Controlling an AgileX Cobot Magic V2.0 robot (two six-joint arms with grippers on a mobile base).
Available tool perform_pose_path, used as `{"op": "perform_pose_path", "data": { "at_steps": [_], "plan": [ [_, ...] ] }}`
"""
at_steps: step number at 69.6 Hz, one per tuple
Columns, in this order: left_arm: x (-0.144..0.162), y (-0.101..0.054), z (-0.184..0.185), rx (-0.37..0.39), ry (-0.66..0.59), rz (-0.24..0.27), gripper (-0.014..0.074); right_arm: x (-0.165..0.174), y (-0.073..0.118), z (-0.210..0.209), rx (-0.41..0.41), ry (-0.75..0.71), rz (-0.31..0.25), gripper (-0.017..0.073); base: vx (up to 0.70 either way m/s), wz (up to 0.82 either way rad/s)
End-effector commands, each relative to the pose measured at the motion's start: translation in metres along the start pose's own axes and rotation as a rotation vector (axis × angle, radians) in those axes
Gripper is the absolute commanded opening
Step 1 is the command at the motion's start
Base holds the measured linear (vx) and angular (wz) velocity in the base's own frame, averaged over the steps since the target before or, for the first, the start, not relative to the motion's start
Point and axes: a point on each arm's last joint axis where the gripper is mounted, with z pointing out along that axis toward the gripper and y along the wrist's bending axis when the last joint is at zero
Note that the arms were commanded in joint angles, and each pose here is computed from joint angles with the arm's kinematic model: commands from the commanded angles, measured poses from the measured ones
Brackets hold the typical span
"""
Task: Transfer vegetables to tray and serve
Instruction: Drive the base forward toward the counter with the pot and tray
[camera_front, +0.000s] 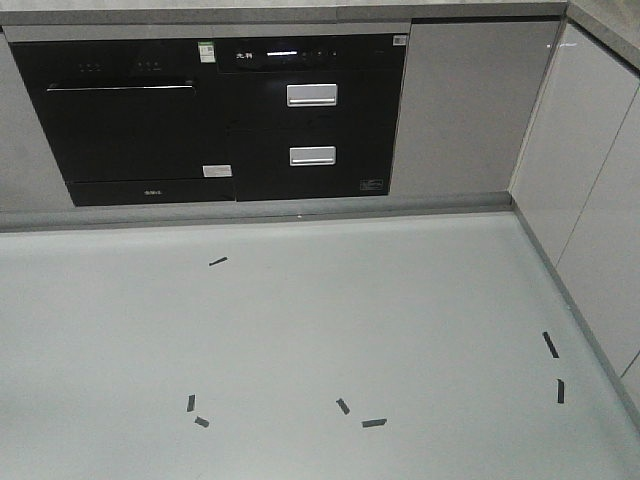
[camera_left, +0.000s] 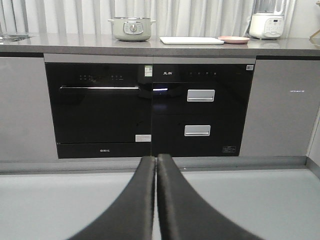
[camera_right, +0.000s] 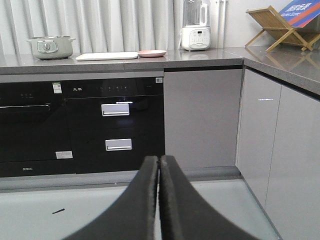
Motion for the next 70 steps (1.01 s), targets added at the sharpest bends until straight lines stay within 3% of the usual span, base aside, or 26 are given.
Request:
{"op": "perform_pose_path", "data": {
  "at_steps": [1, 70],
  "plan": [
    [-0.0042, -0.0009, -0.0009, 0.012, -0.075, 0.000, -0.0008, -0.0052, -0.0007, -0.0001, 0.009, -0.074, -0.010, -0.0004, 0.00, 0.00],
    [-0.0042, -0.0009, -0.0009, 0.012, -0.075, 0.000, -0.0008, -0.0052, -0.0007, -0.0001, 0.009, -0.074, -0.010, -0.0004, 0.05, 0.00]
  ]
}}
